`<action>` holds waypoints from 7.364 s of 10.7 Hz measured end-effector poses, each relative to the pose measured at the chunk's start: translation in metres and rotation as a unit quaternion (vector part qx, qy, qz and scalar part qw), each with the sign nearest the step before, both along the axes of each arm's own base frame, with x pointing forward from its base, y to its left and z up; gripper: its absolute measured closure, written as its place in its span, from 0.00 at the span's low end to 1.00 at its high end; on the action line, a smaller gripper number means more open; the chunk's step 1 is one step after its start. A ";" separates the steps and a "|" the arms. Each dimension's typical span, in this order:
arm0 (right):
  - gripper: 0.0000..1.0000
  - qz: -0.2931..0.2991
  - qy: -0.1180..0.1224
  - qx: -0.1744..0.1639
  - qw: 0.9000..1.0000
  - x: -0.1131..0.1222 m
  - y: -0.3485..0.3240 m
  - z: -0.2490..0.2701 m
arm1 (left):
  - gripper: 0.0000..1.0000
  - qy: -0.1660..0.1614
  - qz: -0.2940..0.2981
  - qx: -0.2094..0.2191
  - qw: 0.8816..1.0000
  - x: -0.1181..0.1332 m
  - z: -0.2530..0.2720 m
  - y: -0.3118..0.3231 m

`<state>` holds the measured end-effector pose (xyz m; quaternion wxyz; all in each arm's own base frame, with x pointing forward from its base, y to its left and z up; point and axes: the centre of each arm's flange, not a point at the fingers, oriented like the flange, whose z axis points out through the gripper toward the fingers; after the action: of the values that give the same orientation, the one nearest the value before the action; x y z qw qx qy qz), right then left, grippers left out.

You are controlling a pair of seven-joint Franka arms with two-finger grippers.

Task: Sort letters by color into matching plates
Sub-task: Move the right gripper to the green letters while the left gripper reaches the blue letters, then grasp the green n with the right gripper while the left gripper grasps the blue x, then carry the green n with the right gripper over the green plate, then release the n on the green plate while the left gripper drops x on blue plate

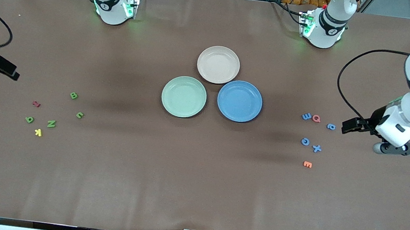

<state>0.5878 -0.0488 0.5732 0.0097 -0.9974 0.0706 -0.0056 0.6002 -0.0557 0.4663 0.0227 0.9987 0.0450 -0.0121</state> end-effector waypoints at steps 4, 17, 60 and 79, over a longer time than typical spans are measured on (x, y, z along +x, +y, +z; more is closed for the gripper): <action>0.00 -0.017 0.004 0.025 1.000 0.016 -0.005 -0.095 | 0.00 -0.015 0.005 0.000 1.000 -0.009 -0.053 0.003; 0.00 -0.094 0.027 0.052 0.994 0.019 -0.008 -0.329 | 0.00 -0.049 0.023 -0.002 0.999 -0.030 -0.175 0.019; 0.72 -0.109 0.034 0.015 0.993 -0.019 0.033 -0.363 | 0.28 -0.048 0.004 0.009 0.999 -0.031 -0.294 0.018; 0.72 -0.126 0.078 0.012 0.989 -0.126 0.400 -0.330 | 0.65 -0.037 -0.036 0.029 0.998 -0.010 -0.223 -0.017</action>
<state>0.4622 0.3516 0.2431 0.0150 -0.9777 0.1967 0.0721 0.5903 -0.0731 0.2432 -0.0053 0.9996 0.0085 0.0249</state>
